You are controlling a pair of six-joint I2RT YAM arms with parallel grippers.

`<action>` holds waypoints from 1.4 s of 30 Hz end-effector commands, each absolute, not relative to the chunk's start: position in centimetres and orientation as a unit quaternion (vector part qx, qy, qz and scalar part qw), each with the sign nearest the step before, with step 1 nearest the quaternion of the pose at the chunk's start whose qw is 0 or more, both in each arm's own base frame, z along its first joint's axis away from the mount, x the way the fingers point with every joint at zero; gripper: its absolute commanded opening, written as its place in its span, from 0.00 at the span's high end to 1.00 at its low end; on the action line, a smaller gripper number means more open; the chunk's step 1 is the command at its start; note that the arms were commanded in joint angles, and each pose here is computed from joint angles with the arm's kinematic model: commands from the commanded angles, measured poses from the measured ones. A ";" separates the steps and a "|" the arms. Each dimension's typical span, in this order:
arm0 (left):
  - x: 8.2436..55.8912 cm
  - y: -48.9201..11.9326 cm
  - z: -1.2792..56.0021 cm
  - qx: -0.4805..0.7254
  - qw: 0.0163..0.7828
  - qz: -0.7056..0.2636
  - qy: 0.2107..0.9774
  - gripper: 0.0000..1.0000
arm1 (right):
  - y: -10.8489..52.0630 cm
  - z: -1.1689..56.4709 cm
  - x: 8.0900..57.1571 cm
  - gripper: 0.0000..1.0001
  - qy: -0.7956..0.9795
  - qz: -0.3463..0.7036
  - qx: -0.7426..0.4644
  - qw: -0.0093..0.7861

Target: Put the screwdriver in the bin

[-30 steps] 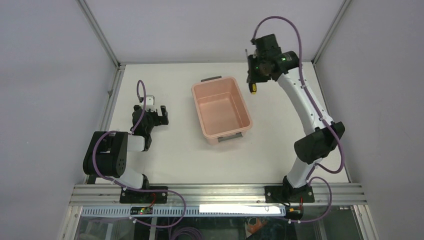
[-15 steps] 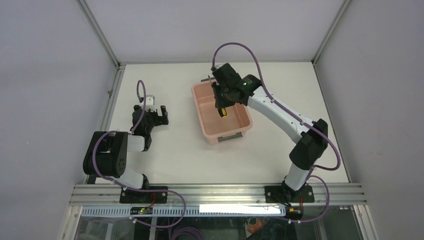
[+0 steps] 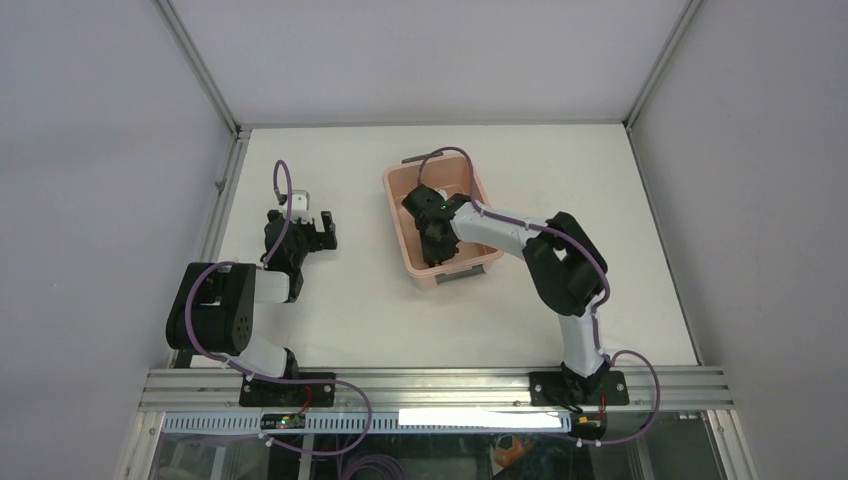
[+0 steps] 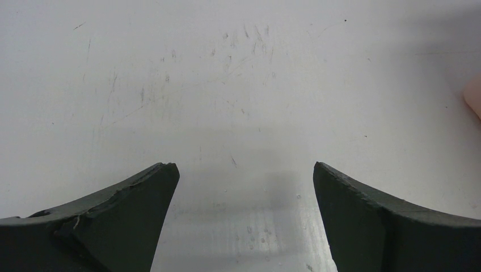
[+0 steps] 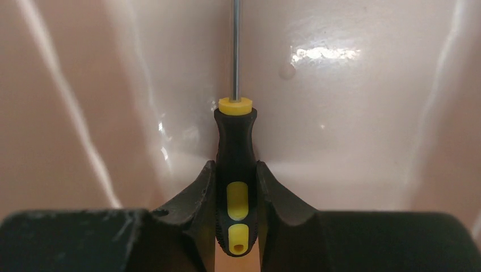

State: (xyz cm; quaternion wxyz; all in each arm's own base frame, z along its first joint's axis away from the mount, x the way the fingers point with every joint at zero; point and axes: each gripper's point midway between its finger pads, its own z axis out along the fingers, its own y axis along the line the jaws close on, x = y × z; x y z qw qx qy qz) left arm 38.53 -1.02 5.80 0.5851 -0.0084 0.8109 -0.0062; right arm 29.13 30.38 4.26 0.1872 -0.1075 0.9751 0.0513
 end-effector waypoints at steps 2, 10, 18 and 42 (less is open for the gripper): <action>39.4 -1.6 7.9 -0.009 0.611 -0.020 0.791 0.01 | 32.0 3.1 30.6 0.76 0.973 0.064 -0.079 0.205; 39.4 -1.6 7.9 -0.009 0.611 -0.020 0.791 0.01 | 31.9 7.5 31.8 0.43 0.963 0.065 -0.095 0.242; 39.4 -1.6 7.9 -0.009 0.611 -0.021 0.791 0.01 | 32.1 21.7 34.2 0.15 0.913 0.098 -0.144 0.368; 39.4 -1.6 7.9 -0.009 0.611 -0.020 0.791 0.01 | 6.0 30.8 38.1 0.01 0.887 -0.035 0.065 0.456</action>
